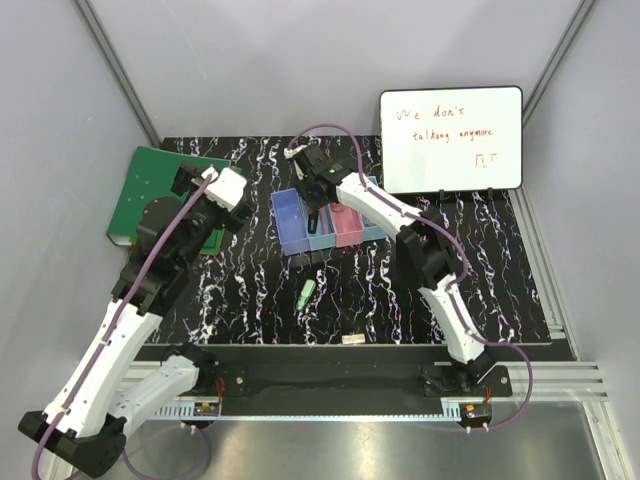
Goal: Sort the stationery into containers
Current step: Place the pen in the storage box, then pick up the stationery from the center of the board.
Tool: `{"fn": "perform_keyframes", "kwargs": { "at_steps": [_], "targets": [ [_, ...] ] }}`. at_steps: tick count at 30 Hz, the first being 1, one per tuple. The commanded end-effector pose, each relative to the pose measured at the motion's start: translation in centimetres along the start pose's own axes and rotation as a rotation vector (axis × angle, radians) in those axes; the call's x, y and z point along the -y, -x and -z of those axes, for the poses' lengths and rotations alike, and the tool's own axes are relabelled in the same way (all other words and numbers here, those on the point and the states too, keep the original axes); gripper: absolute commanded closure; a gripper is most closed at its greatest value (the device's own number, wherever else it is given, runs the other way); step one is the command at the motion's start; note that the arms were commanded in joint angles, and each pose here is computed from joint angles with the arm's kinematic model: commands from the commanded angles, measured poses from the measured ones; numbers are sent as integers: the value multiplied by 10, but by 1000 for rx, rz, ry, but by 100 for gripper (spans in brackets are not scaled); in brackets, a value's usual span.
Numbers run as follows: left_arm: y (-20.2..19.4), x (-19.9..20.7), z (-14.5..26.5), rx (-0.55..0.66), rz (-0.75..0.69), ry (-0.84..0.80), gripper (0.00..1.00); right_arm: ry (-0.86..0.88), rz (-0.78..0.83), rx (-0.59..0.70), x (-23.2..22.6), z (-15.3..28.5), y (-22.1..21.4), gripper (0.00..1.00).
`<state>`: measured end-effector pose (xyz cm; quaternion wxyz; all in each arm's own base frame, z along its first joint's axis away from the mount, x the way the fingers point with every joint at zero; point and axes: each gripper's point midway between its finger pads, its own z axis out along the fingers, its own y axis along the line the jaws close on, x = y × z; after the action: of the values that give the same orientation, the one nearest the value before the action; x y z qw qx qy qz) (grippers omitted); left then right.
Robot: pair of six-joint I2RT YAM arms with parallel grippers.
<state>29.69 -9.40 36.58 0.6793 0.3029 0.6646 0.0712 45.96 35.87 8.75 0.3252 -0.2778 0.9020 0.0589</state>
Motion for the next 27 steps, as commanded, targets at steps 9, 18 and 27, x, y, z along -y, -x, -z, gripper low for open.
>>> {"fn": "perform_keyframes", "kwargs": {
  "at_steps": [9, 18, 27],
  "targets": [
    [-39, 21, 16, -65, -74, -61, 1, 153, 308, 189, 4, 166, 17, 53],
    [-62, 24, 30, -139, -39, -38, 1, 491, 657, -70, -26, 221, -131, 54],
    [-39, 16, 21, -116, -29, -43, 1, 550, 929, -206, -61, 200, -221, 54]
  ]
}}
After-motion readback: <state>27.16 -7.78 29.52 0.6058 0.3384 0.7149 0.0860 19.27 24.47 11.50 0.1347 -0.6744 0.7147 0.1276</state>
